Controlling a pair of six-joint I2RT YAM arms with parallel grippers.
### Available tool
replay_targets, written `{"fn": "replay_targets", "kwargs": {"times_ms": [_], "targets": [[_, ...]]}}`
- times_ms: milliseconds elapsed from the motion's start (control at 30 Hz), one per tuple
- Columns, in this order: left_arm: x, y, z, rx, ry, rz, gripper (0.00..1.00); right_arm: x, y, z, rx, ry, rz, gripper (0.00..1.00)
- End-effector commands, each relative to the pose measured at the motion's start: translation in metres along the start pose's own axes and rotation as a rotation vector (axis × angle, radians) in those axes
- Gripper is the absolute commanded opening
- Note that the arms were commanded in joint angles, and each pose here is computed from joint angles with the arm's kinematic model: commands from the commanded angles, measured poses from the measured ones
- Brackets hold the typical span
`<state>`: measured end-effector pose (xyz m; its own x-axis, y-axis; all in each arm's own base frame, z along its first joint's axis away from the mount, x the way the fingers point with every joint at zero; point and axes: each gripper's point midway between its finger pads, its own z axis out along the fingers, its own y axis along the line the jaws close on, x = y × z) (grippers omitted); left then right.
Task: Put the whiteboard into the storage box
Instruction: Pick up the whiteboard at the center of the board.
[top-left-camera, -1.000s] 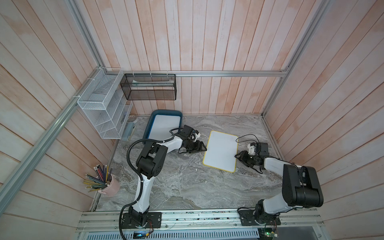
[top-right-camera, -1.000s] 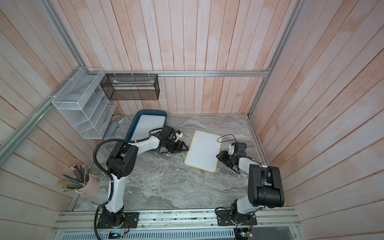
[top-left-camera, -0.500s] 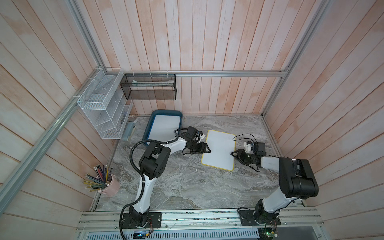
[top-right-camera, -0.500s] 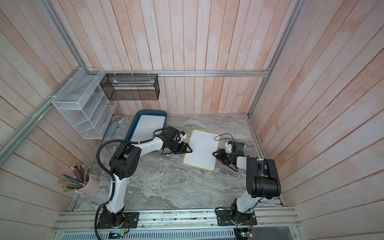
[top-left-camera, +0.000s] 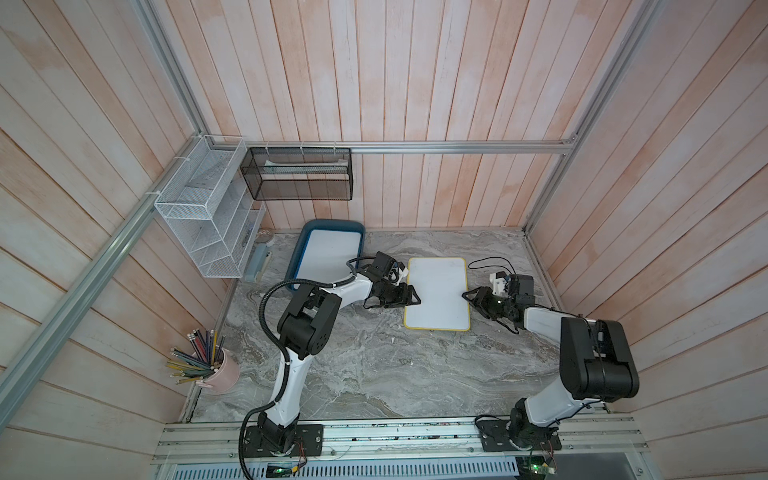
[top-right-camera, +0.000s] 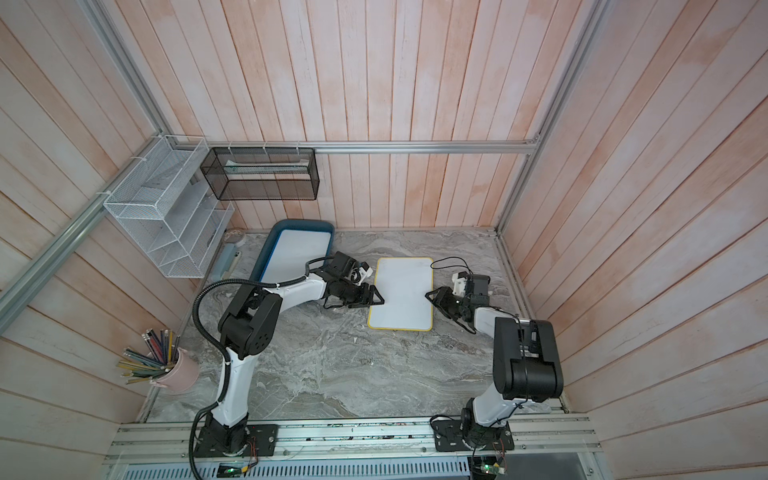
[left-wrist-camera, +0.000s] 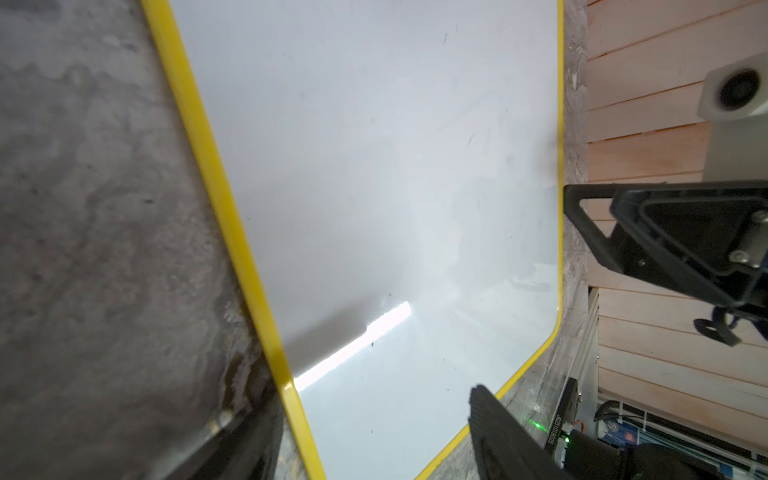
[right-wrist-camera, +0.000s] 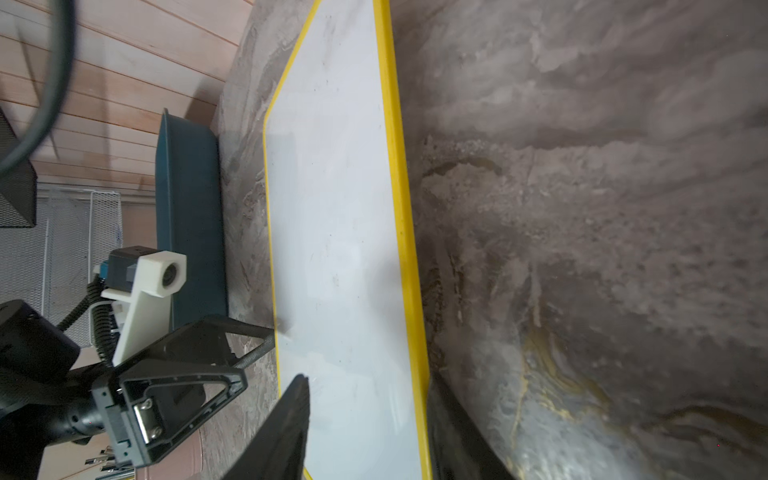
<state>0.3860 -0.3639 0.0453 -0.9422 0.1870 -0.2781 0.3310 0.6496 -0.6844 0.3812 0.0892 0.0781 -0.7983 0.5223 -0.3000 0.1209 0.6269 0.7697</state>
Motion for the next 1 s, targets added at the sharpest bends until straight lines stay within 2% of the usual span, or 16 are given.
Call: {"fn": "replay_targets", "kwargs": {"times_ms": [0, 533, 967], "targets": [[0.037, 0.015, 0.035, -0.008, 0.112, -0.035, 0.72, 0.034, 0.055, -0.001, -0.205, 0.158, -0.034, 0.46], [0.041, 0.017, 0.039, 0.013, 0.113, -0.053, 0.73, 0.048, 0.077, 0.008, -0.415, 0.175, 0.005, 0.46], [0.038, 0.015, 0.04, 0.021, 0.11, -0.05, 0.73, 0.049, 0.08, 0.02, -0.471, 0.114, 0.066, 0.46]]}}
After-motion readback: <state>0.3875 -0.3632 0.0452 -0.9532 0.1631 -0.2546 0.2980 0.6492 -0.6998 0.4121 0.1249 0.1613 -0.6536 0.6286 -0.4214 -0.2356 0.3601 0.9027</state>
